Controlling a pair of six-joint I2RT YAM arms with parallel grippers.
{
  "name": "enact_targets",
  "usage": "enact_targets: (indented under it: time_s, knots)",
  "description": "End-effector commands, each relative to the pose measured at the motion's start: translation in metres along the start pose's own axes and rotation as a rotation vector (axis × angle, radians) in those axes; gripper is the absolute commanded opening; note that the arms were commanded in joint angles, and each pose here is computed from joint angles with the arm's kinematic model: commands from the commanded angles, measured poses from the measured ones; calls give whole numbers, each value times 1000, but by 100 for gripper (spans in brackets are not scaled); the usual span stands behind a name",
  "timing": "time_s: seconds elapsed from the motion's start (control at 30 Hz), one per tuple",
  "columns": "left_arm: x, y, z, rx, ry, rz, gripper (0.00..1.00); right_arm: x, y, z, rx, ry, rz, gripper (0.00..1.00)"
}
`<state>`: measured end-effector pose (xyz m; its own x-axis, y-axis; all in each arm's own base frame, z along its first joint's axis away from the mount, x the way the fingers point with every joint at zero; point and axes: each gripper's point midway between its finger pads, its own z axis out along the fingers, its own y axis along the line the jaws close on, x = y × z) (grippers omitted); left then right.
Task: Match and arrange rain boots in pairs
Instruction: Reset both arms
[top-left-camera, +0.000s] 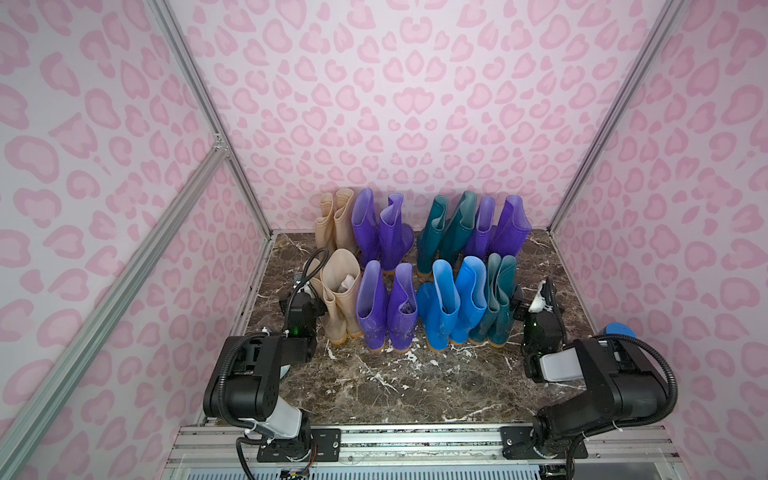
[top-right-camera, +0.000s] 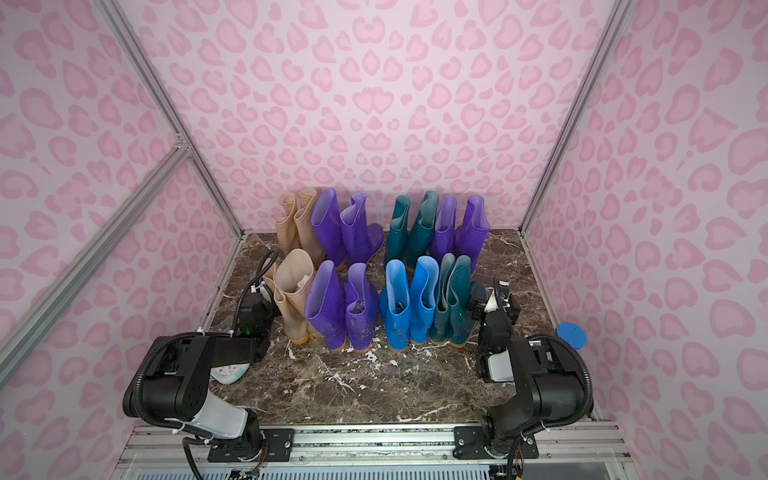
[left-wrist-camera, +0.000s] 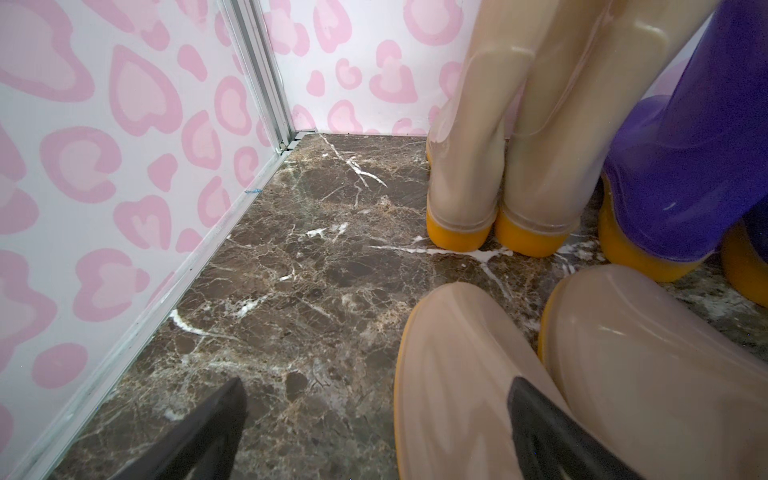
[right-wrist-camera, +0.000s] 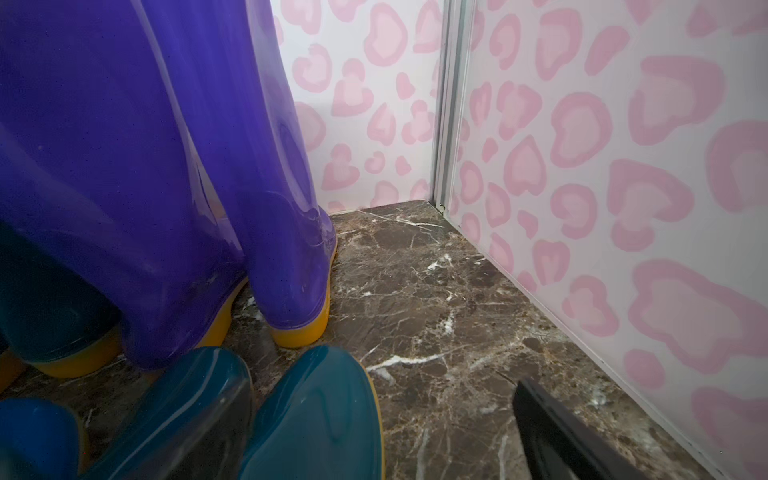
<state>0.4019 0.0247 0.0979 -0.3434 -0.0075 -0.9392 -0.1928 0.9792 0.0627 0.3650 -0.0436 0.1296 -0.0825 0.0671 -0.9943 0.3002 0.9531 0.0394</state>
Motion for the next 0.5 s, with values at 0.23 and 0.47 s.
enact_targets:
  time_s: [0.23, 0.47]
  knots:
    - [12, -17, -1, 87, 44, 37, 99, -1, -1, 0, 12, -3, -10, 99]
    - [12, -17, -2, 88, 44, 38, 99, -1, -1, 0, 12, -4, -9, 99]
